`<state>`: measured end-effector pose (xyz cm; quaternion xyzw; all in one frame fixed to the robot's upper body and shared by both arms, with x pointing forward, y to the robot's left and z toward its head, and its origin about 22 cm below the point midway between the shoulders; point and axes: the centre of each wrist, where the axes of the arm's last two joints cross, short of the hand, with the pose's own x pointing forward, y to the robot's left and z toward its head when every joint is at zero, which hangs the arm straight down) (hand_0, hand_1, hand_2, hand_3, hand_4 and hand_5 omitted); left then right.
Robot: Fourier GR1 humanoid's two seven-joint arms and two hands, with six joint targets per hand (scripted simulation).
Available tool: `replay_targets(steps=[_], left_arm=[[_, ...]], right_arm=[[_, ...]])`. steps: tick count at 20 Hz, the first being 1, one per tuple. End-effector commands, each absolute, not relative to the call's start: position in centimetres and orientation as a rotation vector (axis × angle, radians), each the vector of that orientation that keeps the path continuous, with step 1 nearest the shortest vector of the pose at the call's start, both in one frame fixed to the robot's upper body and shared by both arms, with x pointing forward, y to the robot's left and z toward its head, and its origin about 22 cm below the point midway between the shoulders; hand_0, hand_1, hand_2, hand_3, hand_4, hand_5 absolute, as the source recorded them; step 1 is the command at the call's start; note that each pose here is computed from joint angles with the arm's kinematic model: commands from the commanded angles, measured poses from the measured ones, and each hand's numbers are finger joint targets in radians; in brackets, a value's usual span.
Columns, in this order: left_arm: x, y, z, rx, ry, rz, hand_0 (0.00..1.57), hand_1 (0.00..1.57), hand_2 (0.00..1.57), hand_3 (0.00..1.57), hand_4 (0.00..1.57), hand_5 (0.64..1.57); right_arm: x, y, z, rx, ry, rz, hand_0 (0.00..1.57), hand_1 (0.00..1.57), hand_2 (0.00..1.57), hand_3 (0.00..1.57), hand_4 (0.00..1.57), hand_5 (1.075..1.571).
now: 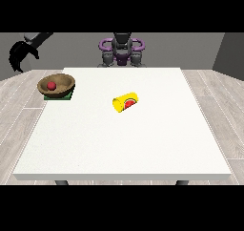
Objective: Pick the cup and pour the ball into the bowl, then pick the bowl and place it on the pad
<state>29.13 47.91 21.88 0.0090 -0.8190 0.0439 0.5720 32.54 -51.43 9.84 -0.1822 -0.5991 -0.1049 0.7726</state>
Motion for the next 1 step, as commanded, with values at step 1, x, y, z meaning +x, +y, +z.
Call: replay_targets(steps=[1], left_arm=[[30.19,46.31,17.73,0.023,-1.769,0.139,0.00,0.00,0.00,0.00,0.98,1.570]], right_arm=[[35.97,-47.64,11.07,-0.281,-1.371,-0.136,0.00,0.00,0.00,0.00,0.70,1.219]])
